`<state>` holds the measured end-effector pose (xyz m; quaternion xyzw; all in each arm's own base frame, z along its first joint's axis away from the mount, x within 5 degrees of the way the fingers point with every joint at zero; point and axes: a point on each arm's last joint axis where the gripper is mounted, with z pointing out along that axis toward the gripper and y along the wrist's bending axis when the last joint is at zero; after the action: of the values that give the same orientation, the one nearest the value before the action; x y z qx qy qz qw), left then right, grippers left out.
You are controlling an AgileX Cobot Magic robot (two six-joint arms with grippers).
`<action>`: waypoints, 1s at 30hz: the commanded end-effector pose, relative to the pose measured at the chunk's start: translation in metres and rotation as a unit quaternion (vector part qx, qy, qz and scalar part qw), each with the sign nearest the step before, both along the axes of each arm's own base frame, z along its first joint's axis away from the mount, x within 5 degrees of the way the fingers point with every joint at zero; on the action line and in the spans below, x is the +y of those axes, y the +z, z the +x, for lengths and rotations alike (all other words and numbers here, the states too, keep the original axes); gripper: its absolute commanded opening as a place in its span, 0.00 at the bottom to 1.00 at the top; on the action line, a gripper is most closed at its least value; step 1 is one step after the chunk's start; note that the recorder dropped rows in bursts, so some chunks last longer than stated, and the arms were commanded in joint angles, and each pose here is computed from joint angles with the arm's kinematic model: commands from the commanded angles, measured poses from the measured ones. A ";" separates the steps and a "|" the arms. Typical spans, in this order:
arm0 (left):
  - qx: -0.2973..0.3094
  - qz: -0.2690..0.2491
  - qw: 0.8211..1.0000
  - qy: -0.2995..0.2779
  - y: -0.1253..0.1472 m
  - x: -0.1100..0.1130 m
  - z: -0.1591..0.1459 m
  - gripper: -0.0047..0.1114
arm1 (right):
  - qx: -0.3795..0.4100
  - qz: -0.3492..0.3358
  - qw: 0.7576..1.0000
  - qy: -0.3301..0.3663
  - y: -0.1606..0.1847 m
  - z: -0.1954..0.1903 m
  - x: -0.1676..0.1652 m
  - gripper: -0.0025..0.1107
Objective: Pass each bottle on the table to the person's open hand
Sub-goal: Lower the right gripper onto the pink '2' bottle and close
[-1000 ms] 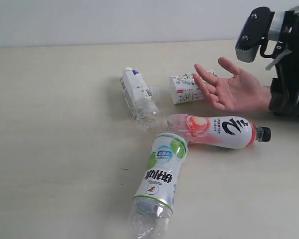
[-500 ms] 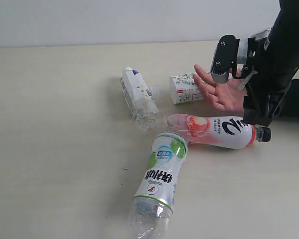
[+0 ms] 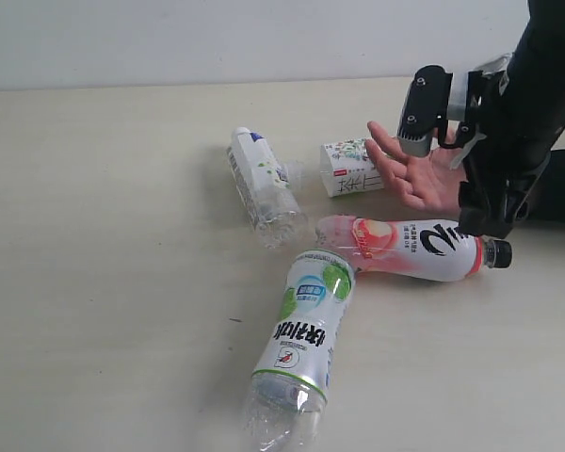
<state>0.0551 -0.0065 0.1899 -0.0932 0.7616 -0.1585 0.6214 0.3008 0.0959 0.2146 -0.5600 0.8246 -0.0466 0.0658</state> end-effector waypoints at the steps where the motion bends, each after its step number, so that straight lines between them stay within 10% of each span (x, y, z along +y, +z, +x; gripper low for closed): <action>1: -0.005 0.002 1.000 -0.002 0.000 0.000 0.000 0.04 | -0.019 0.009 1.000 0.006 0.002 0.004 0.002 0.66; 30: -0.005 0.002 1.000 -0.002 0.000 0.000 0.000 0.04 | 0.010 0.012 0.989 0.146 -0.028 -0.014 0.071 0.68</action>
<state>0.0551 -0.0065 0.1899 -0.0932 0.7616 -0.1585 0.6214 0.2856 0.1627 0.1863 -0.6627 0.7461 -0.0133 0.0629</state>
